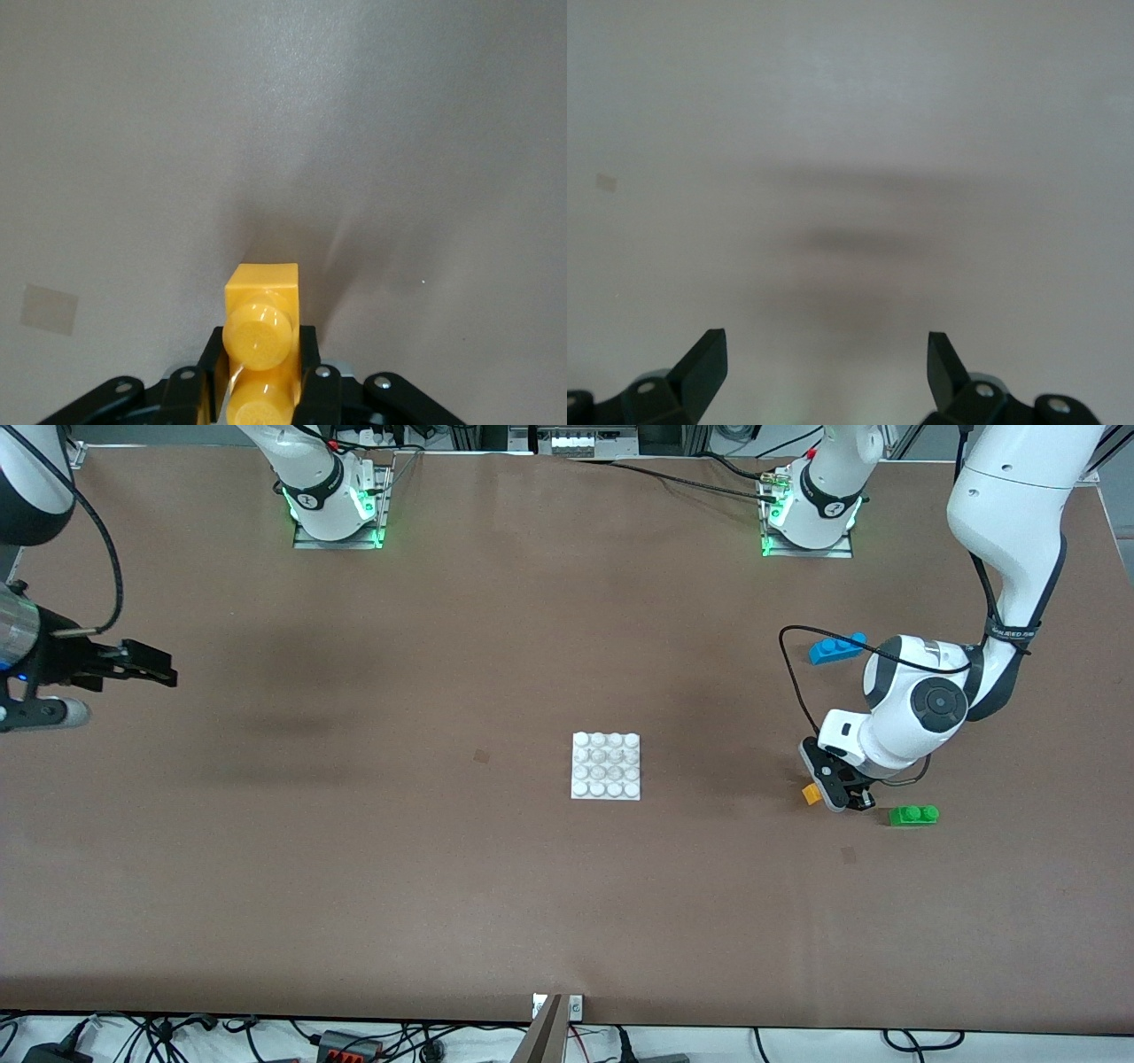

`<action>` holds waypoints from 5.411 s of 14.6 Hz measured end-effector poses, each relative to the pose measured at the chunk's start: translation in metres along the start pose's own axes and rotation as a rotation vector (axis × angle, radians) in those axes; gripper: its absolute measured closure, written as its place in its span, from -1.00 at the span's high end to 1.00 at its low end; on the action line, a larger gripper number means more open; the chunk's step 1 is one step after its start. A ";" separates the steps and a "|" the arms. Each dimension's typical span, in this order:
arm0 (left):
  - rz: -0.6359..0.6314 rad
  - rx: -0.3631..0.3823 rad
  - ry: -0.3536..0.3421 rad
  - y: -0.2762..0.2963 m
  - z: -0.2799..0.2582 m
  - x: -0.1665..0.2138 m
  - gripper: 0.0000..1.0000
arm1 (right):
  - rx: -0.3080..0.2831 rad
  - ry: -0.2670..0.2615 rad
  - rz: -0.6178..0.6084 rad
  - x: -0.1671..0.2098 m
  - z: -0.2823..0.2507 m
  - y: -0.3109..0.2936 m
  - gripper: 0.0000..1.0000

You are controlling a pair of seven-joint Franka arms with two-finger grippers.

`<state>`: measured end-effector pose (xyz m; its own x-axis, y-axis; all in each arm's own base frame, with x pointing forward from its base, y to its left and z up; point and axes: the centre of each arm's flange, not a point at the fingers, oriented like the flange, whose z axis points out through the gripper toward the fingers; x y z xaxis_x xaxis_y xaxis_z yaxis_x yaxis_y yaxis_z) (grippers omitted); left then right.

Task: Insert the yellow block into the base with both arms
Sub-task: 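Lift the yellow block with the left gripper while the right gripper withdraws, then carry the yellow block over the white plate with the left gripper, then lower and press the yellow block onto the plate studs with the left gripper, then open the left gripper and lift it away from the plate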

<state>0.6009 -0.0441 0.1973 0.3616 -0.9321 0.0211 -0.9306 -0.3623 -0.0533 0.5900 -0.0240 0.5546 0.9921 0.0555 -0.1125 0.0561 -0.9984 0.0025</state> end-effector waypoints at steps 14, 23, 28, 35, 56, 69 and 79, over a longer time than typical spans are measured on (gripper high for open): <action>0.123 -0.165 -0.083 0.051 -0.084 0.125 -0.31 | -0.035 0.001 0.053 -0.037 -0.014 0.034 1.00; 0.226 -0.210 -0.057 0.168 -0.075 0.285 -0.31 | 0.017 0.026 0.078 -0.032 -0.011 0.043 1.00; 0.242 -0.222 0.016 0.155 -0.054 0.322 -0.31 | 0.019 0.026 0.066 -0.031 -0.011 0.035 1.00; 0.300 -0.219 0.051 0.167 -0.041 0.341 -0.31 | 0.020 0.024 0.065 -0.031 -0.011 0.035 1.00; 0.328 -0.180 0.079 0.159 -0.024 0.346 -0.31 | 0.021 0.021 0.063 -0.031 -0.010 0.034 1.00; 0.253 -0.224 -0.016 0.122 -0.083 0.343 1.00 | 0.023 0.018 0.043 -0.030 -0.010 0.022 1.00; -0.004 -0.325 -0.038 -0.001 -0.155 0.219 1.00 | 0.025 0.018 0.035 -0.029 -0.010 0.017 1.00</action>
<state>0.6723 -0.2482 0.3565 0.3619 -0.9321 -0.0172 -0.8963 -0.3530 0.2685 0.5632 -0.0427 0.5683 0.9953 0.0206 -0.0945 0.0189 -0.9997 -0.0185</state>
